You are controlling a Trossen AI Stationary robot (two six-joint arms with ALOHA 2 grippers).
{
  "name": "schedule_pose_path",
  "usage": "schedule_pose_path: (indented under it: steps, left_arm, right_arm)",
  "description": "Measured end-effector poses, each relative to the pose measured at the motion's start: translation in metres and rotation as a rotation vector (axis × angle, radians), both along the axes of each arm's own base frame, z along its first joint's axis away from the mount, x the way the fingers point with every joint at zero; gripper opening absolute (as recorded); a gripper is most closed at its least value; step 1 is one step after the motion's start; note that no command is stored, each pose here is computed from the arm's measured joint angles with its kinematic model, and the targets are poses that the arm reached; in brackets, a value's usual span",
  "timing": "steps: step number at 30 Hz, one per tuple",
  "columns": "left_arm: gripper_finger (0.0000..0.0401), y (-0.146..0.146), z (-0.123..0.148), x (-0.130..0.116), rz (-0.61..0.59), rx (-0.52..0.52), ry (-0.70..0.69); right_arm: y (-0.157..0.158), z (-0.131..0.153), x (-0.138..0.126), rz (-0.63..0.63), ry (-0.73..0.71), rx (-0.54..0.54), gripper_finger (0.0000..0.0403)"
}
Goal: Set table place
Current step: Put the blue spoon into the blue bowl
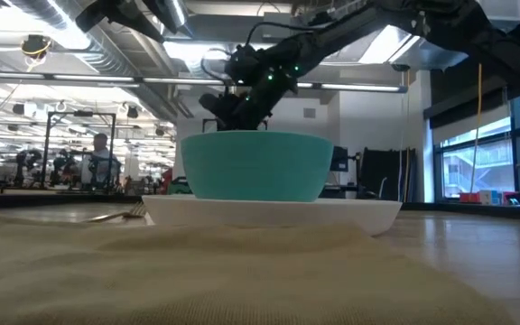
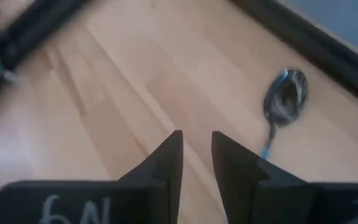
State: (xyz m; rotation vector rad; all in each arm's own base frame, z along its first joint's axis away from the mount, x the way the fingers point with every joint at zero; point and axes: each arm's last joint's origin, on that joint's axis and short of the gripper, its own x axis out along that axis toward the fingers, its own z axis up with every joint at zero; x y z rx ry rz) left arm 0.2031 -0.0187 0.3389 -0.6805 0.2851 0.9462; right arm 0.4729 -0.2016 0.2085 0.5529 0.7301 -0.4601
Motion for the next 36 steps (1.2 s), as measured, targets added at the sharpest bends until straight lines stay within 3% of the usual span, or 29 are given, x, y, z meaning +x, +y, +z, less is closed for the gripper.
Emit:
schedule_pose_path:
  steps: [9, 21, 36]
  left_arm:
    - [0.0112, 0.000, 0.000, 0.000, 0.000, 0.000, 0.000]
    - [0.0112, 0.008, 0.000, 0.001, 0.044, 0.001, -0.007]
    - [0.0112, 0.010, 0.001, 0.002, 0.062, -0.008, -0.026]
  right_arm:
    - [-0.017, -0.018, -0.026, 0.005, 0.211, 0.043, 0.0113]
    - [-0.024, -0.018, -0.027, 0.079, 0.193, 0.006, 0.0117]
    - [-0.032, -0.014, -0.030, 0.093, 0.171, 0.080, 0.0117]
